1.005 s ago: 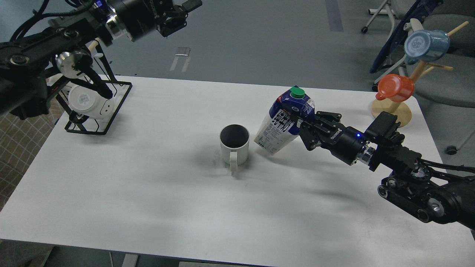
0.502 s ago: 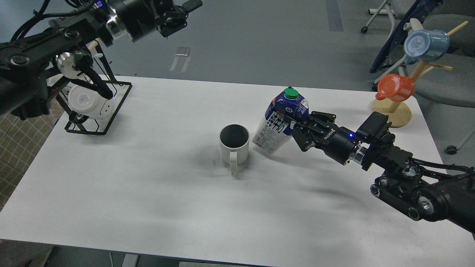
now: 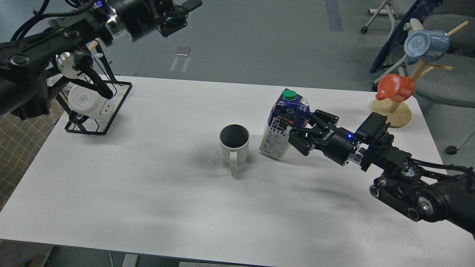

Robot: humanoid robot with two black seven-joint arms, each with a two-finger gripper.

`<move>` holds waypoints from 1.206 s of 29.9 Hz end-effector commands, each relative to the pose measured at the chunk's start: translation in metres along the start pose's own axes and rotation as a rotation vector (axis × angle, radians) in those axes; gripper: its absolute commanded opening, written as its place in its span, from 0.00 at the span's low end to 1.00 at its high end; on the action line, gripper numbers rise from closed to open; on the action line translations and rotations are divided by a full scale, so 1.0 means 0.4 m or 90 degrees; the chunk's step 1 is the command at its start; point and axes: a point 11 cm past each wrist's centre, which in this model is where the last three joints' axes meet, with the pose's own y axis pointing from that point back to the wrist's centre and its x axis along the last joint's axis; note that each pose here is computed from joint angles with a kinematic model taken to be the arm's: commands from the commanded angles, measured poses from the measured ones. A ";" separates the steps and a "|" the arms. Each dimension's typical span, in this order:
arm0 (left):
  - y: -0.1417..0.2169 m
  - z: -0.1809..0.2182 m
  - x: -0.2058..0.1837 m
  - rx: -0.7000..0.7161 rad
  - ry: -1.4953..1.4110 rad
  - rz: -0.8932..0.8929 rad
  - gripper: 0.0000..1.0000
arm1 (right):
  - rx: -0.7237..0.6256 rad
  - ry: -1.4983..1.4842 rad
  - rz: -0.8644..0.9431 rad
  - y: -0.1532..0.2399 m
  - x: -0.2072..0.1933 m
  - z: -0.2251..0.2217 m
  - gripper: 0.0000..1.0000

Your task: Place cup and milk with both arms

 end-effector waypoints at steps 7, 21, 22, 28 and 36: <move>0.001 0.001 0.001 0.000 -0.001 0.000 0.93 | -0.012 0.012 -0.008 0.067 0.020 0.030 0.72; -0.001 0.002 0.000 -0.001 -0.001 -0.001 0.93 | -0.013 0.014 -0.024 0.197 0.054 0.032 0.74; -0.001 0.002 0.000 -0.001 -0.001 -0.001 0.93 | -0.013 0.016 -0.023 0.207 0.065 0.032 0.74; 0.001 0.001 0.001 0.000 -0.001 0.000 0.93 | -0.034 0.057 0.023 0.288 0.211 0.058 0.74; 0.002 0.000 0.008 0.002 -0.005 0.006 0.96 | -0.106 0.050 0.266 0.294 0.575 0.136 0.73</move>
